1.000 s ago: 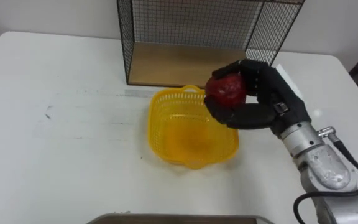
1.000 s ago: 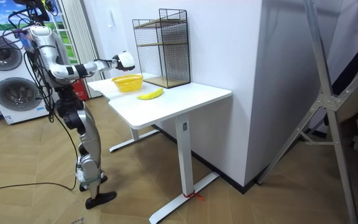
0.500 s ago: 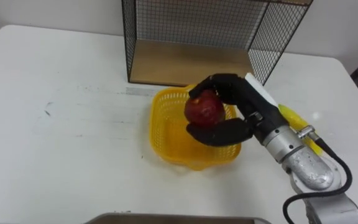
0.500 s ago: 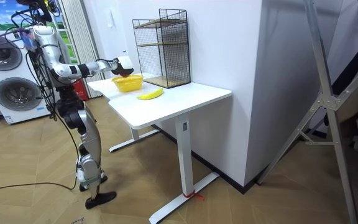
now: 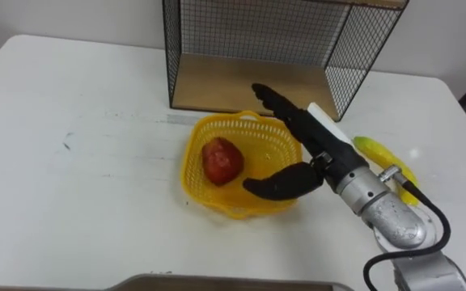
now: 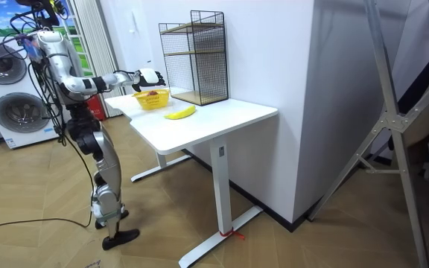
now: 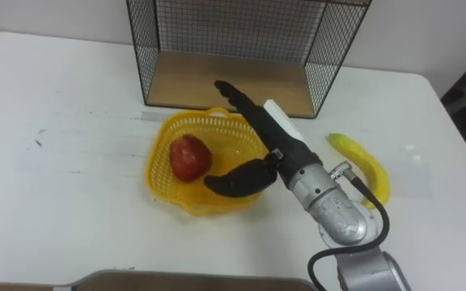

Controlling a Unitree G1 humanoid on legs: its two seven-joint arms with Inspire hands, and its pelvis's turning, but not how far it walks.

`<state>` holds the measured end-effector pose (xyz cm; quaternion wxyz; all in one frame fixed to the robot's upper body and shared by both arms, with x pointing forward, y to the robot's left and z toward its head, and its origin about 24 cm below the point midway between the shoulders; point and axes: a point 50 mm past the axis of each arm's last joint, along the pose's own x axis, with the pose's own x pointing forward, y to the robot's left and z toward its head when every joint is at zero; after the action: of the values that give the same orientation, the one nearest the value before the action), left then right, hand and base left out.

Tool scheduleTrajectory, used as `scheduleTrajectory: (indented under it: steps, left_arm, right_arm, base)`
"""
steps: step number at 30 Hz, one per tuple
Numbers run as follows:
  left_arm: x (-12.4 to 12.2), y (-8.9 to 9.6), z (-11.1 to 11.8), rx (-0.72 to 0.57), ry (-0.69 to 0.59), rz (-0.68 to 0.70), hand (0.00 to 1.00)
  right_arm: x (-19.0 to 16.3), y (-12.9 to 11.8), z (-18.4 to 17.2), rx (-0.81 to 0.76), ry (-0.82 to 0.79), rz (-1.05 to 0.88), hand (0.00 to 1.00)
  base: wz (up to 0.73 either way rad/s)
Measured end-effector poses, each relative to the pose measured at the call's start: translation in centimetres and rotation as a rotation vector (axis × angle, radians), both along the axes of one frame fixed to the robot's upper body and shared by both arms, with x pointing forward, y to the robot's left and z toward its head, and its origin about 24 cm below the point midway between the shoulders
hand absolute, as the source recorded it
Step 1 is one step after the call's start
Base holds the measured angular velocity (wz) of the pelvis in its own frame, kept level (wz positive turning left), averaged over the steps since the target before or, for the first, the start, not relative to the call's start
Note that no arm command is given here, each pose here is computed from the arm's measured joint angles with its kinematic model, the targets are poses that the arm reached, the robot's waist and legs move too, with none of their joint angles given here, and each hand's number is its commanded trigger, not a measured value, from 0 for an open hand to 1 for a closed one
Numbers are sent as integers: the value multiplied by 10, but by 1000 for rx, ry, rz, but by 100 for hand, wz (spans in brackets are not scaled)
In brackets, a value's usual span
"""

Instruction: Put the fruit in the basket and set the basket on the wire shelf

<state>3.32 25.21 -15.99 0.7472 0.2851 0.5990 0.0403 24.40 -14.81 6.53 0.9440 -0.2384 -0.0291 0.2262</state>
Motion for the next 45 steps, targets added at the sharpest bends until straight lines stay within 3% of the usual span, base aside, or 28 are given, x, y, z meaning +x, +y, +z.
scheduleTrajectory:
  steps: [16,27,38,45]
  left_arm:
    - [-8,0,0,0,16,4,0]
    - [-15,6,1,11,19,38,0]
    - [-22,12,3,29,24,77,0]
    - [-24,13,3,35,33,68,0]
  right_arm:
    - [2,-10,-3,36,20,-50,0]
    - [13,-61,30,87,-139,-290,0]
    - [11,-96,45,165,-233,-507,0]
    - [12,-121,26,97,-191,-657,0]
  base:
    - [-2]
    - [0]
    - [0]
    - [0]
